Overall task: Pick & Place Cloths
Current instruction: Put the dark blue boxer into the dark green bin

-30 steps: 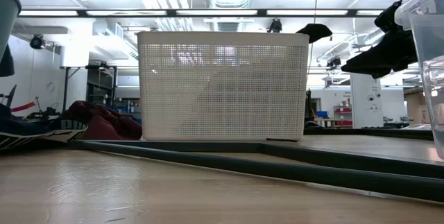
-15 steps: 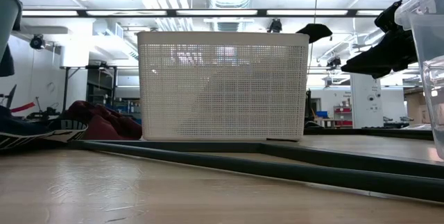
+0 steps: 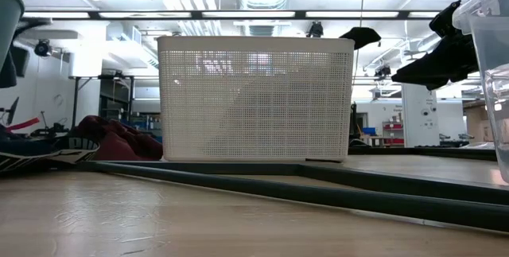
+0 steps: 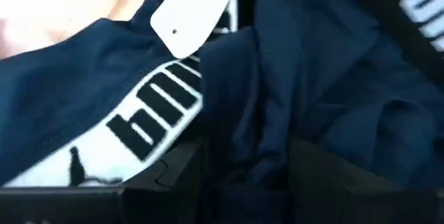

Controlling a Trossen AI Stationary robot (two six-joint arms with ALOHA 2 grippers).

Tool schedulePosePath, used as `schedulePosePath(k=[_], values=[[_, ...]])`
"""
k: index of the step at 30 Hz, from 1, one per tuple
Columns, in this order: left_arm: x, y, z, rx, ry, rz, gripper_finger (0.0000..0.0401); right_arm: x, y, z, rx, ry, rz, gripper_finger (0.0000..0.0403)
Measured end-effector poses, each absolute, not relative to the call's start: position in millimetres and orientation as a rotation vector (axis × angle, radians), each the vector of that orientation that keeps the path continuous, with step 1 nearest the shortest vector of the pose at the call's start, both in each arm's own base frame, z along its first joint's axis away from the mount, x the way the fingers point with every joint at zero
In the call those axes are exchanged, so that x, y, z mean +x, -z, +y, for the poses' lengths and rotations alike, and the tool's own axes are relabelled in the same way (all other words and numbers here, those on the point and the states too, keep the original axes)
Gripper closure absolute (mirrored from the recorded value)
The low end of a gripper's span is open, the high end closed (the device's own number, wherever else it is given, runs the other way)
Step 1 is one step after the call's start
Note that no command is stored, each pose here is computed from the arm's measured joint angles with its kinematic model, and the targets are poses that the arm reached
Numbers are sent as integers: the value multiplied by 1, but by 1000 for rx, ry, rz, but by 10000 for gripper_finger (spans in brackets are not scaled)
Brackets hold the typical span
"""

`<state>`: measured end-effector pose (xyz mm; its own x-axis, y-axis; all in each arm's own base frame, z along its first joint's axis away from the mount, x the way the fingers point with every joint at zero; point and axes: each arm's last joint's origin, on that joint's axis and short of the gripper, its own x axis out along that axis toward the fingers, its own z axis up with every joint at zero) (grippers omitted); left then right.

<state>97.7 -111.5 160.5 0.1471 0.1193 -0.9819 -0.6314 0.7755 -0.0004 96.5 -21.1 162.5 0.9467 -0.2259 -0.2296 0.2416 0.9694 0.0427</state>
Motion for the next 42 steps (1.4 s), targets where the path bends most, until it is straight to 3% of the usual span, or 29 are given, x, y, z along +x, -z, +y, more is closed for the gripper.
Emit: schedulePosePath(k=[8, 16, 22, 28, 42], values=[[90, -135, -102, -477, -550, 1382, 237, 97, -162, -21, 70, 238, 225, 257], [97, -146, -108, -445, -484, 1369, 384, 97, -162, -21, 70, 239, 226, 284], [106, -170, -114, -402, -463, 1317, 387, 97, -162, -21, 70, 238, 225, 304], [116, -219, -121, -324, -454, 1209, 390, 96, -163, -21, 70, 239, 225, 327], [134, -343, -135, -307, -162, 905, 390, 96, -162, -21, 70, 238, 225, 364]])
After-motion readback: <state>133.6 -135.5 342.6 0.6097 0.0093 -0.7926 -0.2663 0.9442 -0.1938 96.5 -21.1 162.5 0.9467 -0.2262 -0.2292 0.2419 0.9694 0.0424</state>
